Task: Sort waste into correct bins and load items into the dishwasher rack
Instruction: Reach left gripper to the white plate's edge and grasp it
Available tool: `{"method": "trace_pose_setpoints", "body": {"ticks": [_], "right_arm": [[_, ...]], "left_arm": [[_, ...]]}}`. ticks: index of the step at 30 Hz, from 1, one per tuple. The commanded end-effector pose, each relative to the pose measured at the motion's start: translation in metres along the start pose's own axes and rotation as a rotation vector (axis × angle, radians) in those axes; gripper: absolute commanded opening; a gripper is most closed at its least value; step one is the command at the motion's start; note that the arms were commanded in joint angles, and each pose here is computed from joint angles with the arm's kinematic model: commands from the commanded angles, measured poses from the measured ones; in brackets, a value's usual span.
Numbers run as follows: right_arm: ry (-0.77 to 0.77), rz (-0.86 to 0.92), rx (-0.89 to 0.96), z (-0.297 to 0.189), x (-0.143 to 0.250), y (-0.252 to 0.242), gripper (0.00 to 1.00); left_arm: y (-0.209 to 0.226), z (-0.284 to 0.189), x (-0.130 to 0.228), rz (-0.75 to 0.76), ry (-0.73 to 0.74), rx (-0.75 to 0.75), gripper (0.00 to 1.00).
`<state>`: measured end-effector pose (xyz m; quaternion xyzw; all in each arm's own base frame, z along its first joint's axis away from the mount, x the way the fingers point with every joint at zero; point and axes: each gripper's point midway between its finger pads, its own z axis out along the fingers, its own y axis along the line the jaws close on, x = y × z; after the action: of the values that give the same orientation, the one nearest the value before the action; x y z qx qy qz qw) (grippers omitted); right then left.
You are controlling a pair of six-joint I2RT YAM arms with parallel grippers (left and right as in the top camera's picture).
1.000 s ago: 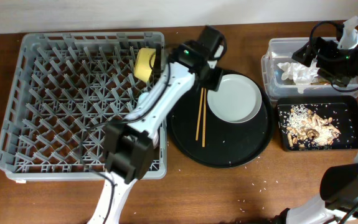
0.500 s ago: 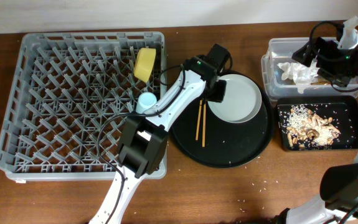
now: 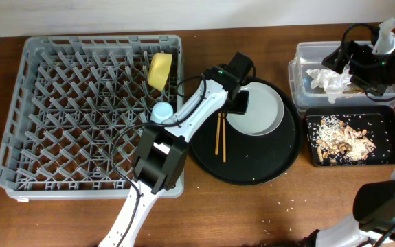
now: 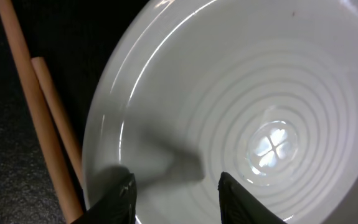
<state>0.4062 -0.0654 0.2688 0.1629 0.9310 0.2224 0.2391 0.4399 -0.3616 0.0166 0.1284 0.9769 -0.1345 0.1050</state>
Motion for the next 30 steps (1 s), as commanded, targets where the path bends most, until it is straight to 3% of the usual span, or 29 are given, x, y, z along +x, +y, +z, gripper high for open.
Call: {"method": "trace_pose_setpoints", "body": {"ticks": [1,10,18,30], "right_arm": [[-0.027,-0.023,0.005,-0.009,-0.003,0.003,0.98],[-0.027,-0.023,0.005,-0.009,-0.003,0.003,0.98],[-0.027,-0.023,0.005,-0.009,-0.003,0.003,0.99],[-0.027,-0.023,0.005,-0.009,-0.003,0.003,0.99]], "left_arm": [[-0.001,0.005,0.002,-0.005,0.011,0.004,0.42],[-0.004,-0.038,-0.035,0.04,-0.098,-0.008,0.43],[0.024,-0.026,-0.038,0.127,-0.091,-0.087,0.47],[0.023,-0.001,-0.02,0.148,-0.016,-0.076,0.46]]}}
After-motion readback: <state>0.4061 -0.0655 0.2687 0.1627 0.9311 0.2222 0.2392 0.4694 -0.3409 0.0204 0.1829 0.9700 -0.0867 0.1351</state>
